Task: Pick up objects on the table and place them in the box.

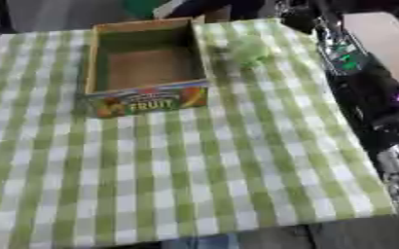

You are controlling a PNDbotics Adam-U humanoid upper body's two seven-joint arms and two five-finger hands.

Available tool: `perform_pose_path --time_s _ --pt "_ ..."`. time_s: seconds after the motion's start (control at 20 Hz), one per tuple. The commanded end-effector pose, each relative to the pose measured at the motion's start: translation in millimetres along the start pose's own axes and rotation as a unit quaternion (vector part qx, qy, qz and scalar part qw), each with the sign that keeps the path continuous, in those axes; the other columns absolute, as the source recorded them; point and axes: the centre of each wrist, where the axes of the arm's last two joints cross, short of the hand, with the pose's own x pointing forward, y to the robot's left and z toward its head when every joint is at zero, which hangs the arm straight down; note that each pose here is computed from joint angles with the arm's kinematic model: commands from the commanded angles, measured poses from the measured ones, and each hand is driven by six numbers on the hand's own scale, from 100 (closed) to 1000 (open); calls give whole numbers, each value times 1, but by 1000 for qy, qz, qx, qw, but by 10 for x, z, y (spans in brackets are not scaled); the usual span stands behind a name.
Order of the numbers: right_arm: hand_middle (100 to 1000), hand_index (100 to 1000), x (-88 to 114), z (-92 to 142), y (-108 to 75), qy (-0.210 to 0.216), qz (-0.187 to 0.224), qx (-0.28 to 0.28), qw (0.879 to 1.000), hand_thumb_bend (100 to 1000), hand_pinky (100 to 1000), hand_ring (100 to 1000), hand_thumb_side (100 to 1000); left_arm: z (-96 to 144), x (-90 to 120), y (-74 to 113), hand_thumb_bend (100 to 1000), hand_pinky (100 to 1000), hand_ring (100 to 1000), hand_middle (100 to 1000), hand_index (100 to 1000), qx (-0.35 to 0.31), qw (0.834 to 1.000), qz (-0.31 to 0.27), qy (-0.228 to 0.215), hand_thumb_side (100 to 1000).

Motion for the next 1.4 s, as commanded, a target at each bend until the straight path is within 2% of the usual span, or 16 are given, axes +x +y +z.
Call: perform_pose_path --time_s 0.05,0.7,1.1,1.4 --pt "787 842 146 -53 -214 -23 26 -10 999 100 756 846 253 -22 89 25 144 588 767 732 733 -4 1000 -11 -12 139" --pt "789 854 152 -50 -245 -19 64 -5 998 100 762 850 224 -19 89 21 141 589 769 733 734 -5 1000 -9 -12 141" --pt "825 877 123 -66 -255 5 129 26 991 100 788 881 228 -16 82 11 139 589 771 734 733 -9 1000 -9 -10 147" --pt "845 888 127 -101 -189 14 173 48 984 115 801 894 260 -22 84 1 137 590 772 735 734 -13 1000 -8 -10 149"
